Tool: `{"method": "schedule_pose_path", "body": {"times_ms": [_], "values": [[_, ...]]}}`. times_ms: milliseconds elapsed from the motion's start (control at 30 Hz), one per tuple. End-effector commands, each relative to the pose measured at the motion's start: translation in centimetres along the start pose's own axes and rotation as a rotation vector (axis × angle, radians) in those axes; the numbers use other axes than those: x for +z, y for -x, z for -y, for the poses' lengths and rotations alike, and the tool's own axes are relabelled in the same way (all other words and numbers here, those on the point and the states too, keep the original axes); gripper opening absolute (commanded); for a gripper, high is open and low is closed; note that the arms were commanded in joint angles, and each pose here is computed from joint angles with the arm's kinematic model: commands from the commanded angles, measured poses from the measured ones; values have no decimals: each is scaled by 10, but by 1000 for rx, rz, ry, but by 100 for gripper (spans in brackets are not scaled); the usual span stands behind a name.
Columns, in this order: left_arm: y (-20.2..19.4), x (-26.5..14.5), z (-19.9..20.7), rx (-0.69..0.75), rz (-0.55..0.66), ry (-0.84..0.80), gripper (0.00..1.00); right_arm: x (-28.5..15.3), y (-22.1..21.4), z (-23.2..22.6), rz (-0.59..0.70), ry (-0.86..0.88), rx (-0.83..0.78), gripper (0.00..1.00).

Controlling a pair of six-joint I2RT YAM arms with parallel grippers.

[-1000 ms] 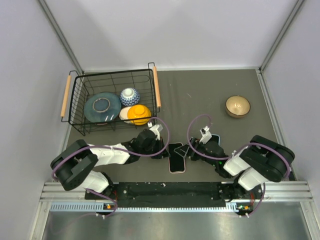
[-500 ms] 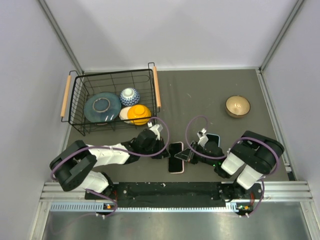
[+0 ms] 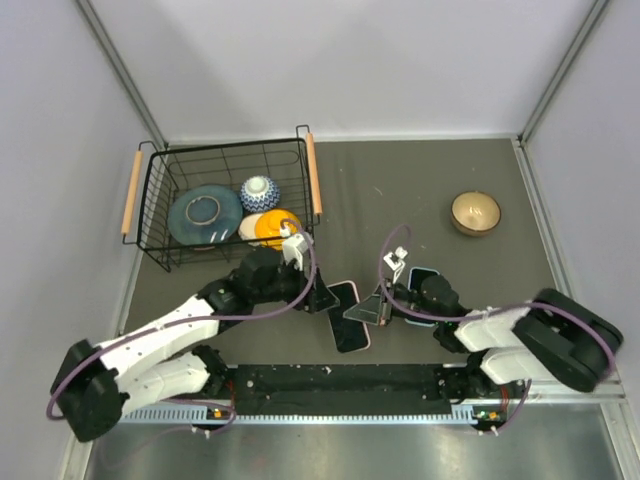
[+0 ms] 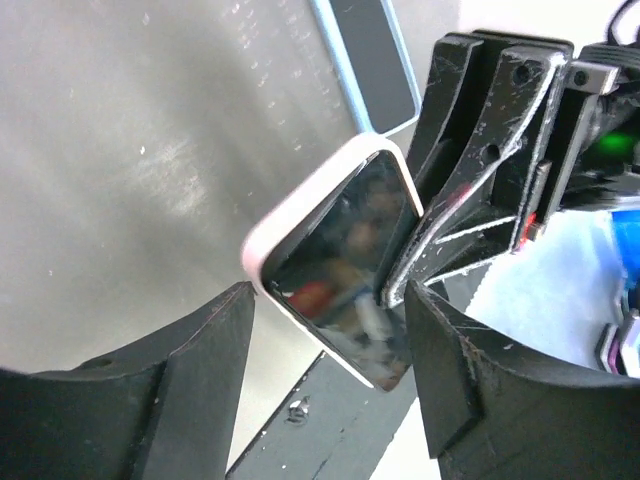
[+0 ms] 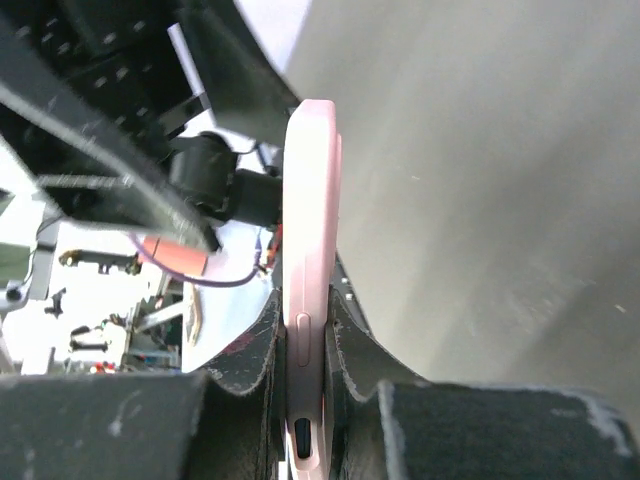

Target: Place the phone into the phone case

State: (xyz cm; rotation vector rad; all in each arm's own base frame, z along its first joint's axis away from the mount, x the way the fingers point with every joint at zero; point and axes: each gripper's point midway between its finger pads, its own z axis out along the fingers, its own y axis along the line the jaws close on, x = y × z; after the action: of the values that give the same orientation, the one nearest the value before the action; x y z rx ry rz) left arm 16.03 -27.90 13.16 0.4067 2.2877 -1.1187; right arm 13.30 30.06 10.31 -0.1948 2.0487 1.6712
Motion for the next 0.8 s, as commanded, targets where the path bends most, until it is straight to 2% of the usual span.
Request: {"method": "schedule_pose_path", "body": {"times_ms": [0,167,233,400,467,767], "values": [[20,-36,40,123,32,-245,65,-9,12,-60,-47,185,-175,0],[27,-65,55,185,86,-366,63,-26,16,-95,-54,248,-243,1],[33,-80,74,256,145,-454,64,-32,16,-103,-64,248,-251,2],[33,-103,101,300,233,-627,65,-40,20,-131,-43,357,-255,2],[33,-105,104,309,252,-653,65,-41,21,-138,-44,392,-236,2],[28,-87,95,255,188,-648,65,-46,19,-151,-43,487,-215,2]]}}
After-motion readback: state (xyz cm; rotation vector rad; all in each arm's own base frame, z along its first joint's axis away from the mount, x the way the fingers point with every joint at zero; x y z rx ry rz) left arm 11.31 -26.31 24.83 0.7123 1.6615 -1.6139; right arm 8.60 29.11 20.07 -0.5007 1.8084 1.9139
